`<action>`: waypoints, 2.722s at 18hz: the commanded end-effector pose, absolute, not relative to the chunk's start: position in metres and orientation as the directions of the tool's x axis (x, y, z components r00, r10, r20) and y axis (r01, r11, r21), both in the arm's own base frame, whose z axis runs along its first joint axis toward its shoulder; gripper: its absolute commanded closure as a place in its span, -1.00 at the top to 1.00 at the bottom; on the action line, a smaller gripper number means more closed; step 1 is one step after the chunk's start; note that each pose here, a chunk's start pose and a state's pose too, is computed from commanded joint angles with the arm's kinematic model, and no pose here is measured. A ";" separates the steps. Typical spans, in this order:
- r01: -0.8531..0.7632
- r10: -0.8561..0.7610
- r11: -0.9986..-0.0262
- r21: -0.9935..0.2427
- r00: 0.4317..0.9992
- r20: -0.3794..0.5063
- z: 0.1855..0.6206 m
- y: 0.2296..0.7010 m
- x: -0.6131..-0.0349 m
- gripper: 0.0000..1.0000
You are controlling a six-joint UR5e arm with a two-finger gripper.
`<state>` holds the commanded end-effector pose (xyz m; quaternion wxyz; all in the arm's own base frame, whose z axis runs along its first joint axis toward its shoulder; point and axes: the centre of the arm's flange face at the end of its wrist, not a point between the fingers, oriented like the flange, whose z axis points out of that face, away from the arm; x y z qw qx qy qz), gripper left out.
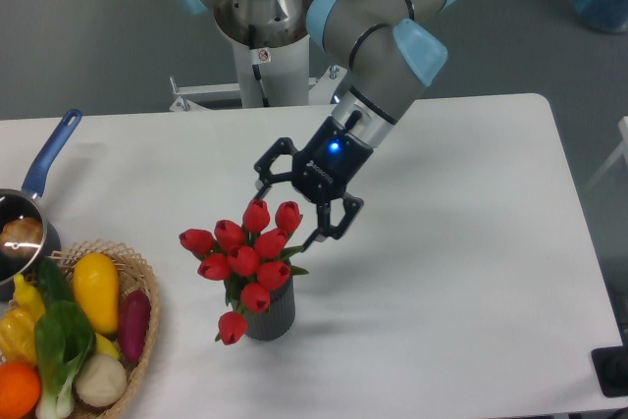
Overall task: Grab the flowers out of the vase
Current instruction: 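Lower the gripper around the tulip stems and close it, then lift the gripped tulips straight up out of the grey vase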
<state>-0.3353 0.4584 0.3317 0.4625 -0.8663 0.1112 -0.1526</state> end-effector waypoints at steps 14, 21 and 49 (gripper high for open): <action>-0.050 -0.336 -0.543 -0.838 0.928 0.162 0.330 0.475 -0.354 -0.08; -0.051 -0.328 -0.540 -0.840 0.932 0.154 0.338 0.471 -0.354 -1.00; -0.115 -0.211 -0.370 -0.922 0.977 -0.037 0.549 0.431 -0.349 -1.00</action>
